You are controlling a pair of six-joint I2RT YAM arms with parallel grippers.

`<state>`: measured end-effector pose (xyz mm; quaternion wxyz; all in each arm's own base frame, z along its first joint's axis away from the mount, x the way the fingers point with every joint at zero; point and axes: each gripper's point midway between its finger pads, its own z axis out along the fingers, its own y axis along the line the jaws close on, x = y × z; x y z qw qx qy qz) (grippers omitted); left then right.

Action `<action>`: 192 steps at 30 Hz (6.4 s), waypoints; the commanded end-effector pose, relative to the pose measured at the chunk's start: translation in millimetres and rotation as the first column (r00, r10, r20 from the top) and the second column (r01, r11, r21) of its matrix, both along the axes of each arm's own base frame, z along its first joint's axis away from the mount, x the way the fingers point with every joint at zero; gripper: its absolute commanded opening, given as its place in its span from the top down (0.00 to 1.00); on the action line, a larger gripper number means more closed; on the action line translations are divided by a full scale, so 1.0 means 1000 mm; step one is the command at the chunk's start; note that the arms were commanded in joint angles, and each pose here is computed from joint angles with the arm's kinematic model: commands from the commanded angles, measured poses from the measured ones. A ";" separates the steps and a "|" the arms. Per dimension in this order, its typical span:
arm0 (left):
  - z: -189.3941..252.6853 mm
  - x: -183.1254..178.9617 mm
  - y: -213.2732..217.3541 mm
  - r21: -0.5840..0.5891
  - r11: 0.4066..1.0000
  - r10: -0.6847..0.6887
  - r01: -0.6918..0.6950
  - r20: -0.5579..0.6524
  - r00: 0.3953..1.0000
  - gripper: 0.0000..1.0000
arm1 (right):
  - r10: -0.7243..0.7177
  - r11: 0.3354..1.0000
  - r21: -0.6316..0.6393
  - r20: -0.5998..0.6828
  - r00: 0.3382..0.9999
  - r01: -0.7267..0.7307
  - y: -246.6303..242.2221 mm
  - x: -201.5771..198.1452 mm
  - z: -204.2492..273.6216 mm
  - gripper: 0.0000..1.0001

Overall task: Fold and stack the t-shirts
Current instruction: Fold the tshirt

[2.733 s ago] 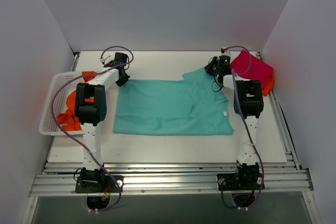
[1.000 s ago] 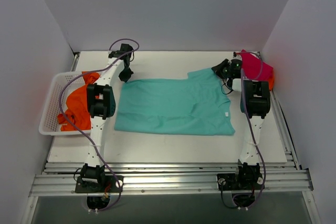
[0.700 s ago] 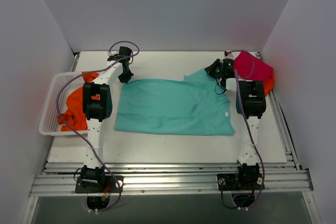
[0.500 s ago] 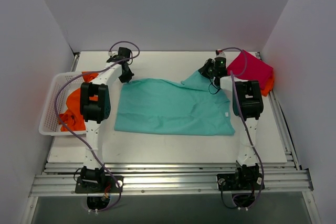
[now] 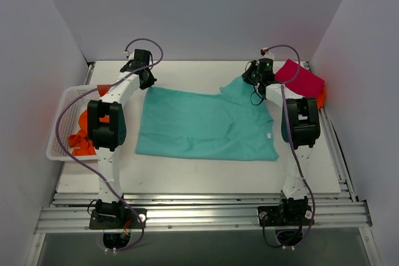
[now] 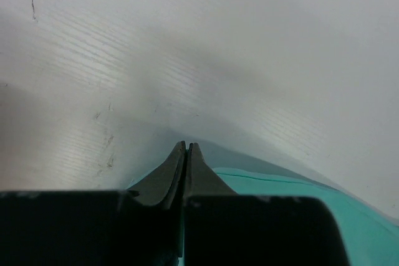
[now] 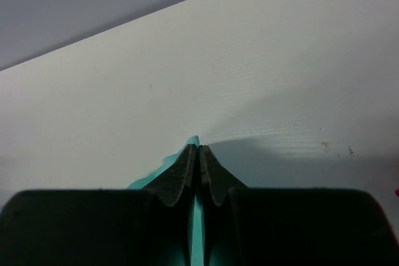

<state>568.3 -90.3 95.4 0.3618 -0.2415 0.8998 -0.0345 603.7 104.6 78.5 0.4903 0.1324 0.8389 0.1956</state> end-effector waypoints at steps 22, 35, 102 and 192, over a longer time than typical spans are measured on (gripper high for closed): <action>0.065 -0.062 0.018 -0.026 1.000 0.006 -0.002 0.154 0.988 0.98 | -0.053 0.997 -0.049 0.118 0.992 0.060 -0.024 -0.093 0.087 1.00; 0.067 -0.109 0.017 -0.056 0.998 -0.007 0.018 0.186 0.982 0.98 | -0.077 0.993 -0.082 0.107 0.991 0.086 -0.033 -0.150 0.093 1.00; 0.032 -0.182 0.040 -0.037 0.963 0.269 -0.269 0.249 0.930 0.30 | -0.252 0.966 -0.091 -0.106 0.962 0.243 0.008 -0.158 0.002 1.00; -0.028 -0.168 0.035 -0.035 0.975 0.223 -0.221 0.161 0.961 0.37 | -0.133 0.975 -0.198 -0.162 0.978 0.100 0.079 -0.261 -0.079 1.00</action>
